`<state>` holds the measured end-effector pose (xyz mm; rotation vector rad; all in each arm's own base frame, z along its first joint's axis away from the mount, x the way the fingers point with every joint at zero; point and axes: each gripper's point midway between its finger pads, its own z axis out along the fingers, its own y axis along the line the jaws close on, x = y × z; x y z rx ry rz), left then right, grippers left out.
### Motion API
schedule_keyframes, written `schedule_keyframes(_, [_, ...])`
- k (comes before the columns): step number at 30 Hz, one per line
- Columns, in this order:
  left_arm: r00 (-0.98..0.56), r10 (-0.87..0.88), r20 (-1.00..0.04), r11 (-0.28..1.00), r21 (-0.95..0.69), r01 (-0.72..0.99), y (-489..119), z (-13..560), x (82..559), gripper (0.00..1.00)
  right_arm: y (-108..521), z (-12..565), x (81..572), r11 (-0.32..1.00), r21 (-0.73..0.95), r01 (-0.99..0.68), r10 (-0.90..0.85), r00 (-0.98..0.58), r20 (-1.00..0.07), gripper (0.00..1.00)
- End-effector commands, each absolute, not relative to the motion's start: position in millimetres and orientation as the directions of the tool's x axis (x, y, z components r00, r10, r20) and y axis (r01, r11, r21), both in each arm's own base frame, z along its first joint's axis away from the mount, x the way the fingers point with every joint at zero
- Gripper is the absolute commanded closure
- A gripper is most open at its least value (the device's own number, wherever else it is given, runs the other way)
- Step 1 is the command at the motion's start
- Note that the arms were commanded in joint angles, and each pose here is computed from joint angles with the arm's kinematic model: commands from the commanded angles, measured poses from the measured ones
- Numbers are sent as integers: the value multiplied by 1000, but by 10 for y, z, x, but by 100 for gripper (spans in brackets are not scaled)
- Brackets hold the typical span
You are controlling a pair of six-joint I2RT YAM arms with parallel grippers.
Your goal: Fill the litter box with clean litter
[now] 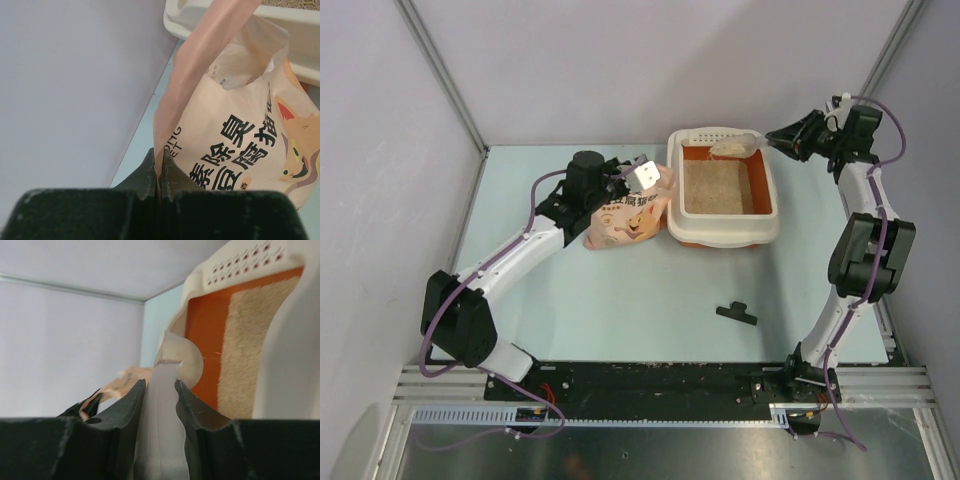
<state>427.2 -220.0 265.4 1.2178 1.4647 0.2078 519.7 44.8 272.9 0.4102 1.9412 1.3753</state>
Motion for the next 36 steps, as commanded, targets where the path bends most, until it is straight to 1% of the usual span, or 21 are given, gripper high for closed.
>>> schedule_keyframes(1, [409, 646, -644, 527, 764, 371, -2320, 3622, 4246, 100, 334, 2608, 5463, 571, 813, -113, 591, -631, -503, 100])
schedule_keyframes(2, [412, 644, -645, 529, 764, 370, -2312, 3639, 4219, 100, 355, 2554, 5548, 596, 795, -118, 578, -625, -525, 100])
schedule_keyframes(3, [410, 645, -644, 528, 765, 369, -2311, 3632, 4214, 100, 330, 2670, 5656, 623, 771, -130, 575, -592, -565, 100])
schedule_keyframes(6, [404, 632, -661, 549, 750, 368, -2288, 3685, 4169, 100, 421, 2749, 5770, 666, 727, -167, 524, -590, -614, 100])
schedule_keyframes(9, [434, 621, -652, 529, 758, 382, -2289, 3683, 4050, 100, 557, 2764, 5707, 650, 732, -203, 499, -613, -613, 100])
schedule_keyframes(10, [430, 625, -652, 516, 758, 399, -2290, 3575, 4021, 100, 559, 2665, 5674, 647, 740, -183, 504, -625, -596, 100])
schedule_keyframes(11, [431, 623, -652, 510, 757, 409, -2293, 3531, 3997, 100, 560, 2620, 5624, 649, 743, -160, 512, -631, -583, 100])
schedule_keyframes(12, [432, 611, -664, 518, 747, 416, -2292, 3543, 3953, 100, 566, 2739, 5530, 657, 734, -173, 507, -619, -600, 100])
schedule_keyframes(13, [431, 601, -673, 523, 739, 424, -2297, 3536, 3918, 100, 597, 2636, 5437, 650, 743, -161, 497, -649, -576, 100])
schedule_keyframes(15, [432, 586, -686, 529, 728, 437, -2309, 3521, 3872, 100, 647, 2661, 5267, 631, 757, -170, 477, -684, -552, 100])
schedule_keyframes(18, [437, 593, -676, 523, 736, 430, -2293, 3460, 3827, 100, 601, 2578, 4985, 623, 773, -118, 489, -712, -503, 100])
schedule_keyframes(19, [440, 593, -674, 517, 738, 434, -2287, 3426, 3799, 100, 553, 2687, 4877, 627, 770, -119, 497, -700, -513, 100])
schedule_keyframes(20, [445, 591, -673, 514, 739, 436, -2288, 3425, 3782, 100, 559, 2568, 4772, 618, 781, -92, 500, -720, -481, 100])
schedule_keyframes(25, [445, 590, -674, 519, 738, 431, -2285, 3455, 3770, 100, 491, 2712, 4412, 665, 739, -106, 464, -717, -520, 100])
schedule_keyframes(26, [443, 587, -677, 522, 735, 433, -2293, 3458, 3779, 100, 431, 2755, 4396, 718, 686, -122, 434, -691, -578, 100])
schedule_keyframes(28, [451, 579, -679, 525, 734, 431, -2309, 3512, 3775, 100, 346, 2819, 4384, 785, 608, -119, 390, -668, -634, 100])
schedule_keyframes(30, [461, 578, -674, 516, 739, 433, -2336, 3519, 3778, 100, 200, 2866, 4471, 888, 448, -104, 295, -619, -728, 100])
schedule_keyframes(32, [464, 575, -674, 514, 739, 436, -2352, 3523, 3782, 100, 113, 2909, 4568, 931, 353, -97, 235, -579, -780, 100])
schedule_keyframes(33, [464, 574, -675, 513, 738, 438, -2358, 3514, 3793, 100, 184, 2903, 4655, 947, 293, -130, 172, -565, -807, 100])
schedule_keyframes(35, [461, 567, -683, 517, 730, 447, -2376, 3508, 3800, 100, 179, 3056, 4820, 975, 180, -132, 90, -506, -858, 100])
schedule_keyframes(36, [460, 565, -685, 517, 728, 451, -2383, 3504, 3799, 100, 314, 3069, 4920, 976, 114, -183, 12, -484, -875, 100])
